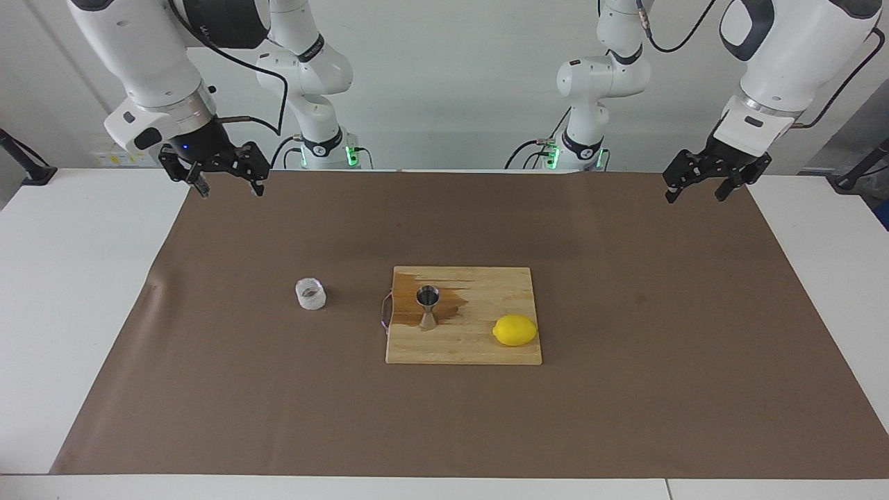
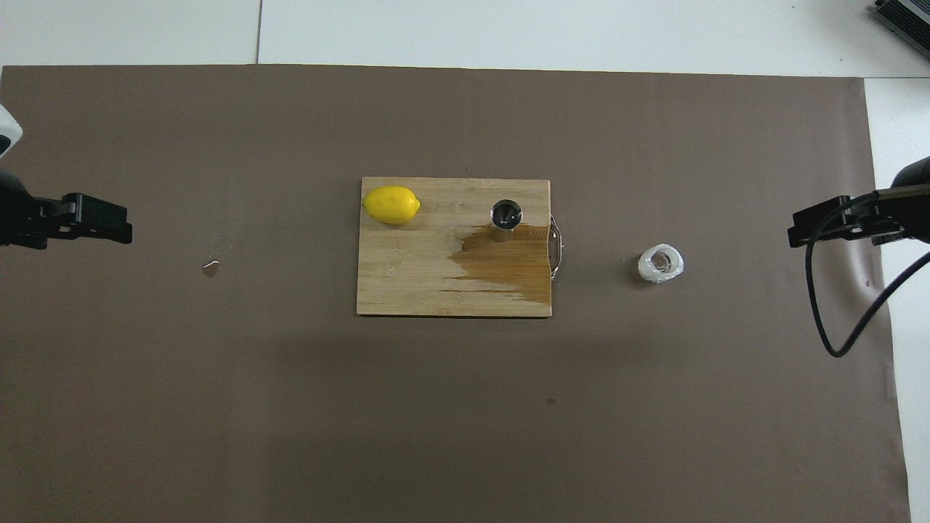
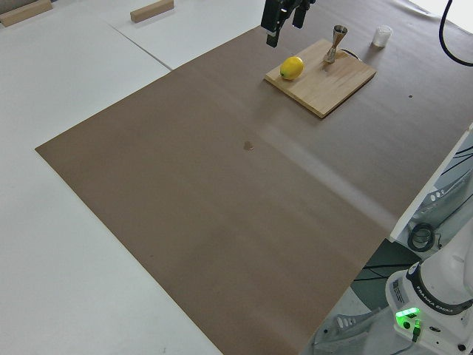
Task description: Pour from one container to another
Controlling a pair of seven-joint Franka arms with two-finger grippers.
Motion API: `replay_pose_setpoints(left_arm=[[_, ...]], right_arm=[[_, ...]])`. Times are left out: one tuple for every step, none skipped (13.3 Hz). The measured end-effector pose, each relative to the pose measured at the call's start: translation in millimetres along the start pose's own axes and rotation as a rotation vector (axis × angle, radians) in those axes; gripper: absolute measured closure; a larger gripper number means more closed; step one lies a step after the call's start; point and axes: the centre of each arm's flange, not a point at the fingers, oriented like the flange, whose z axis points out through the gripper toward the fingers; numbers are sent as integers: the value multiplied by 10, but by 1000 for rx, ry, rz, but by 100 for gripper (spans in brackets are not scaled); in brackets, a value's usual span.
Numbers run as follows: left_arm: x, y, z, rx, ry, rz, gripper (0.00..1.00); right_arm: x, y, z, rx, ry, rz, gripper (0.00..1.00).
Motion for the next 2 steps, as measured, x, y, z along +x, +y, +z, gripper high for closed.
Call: replay_pose_setpoints(left_arm=[[0, 0, 0, 0, 0, 0, 0], [0, 0, 0, 0, 0, 0, 0]], right_arm=[[1, 35, 3, 0, 0, 6, 0], [1, 64, 4, 1, -1, 12, 0]])
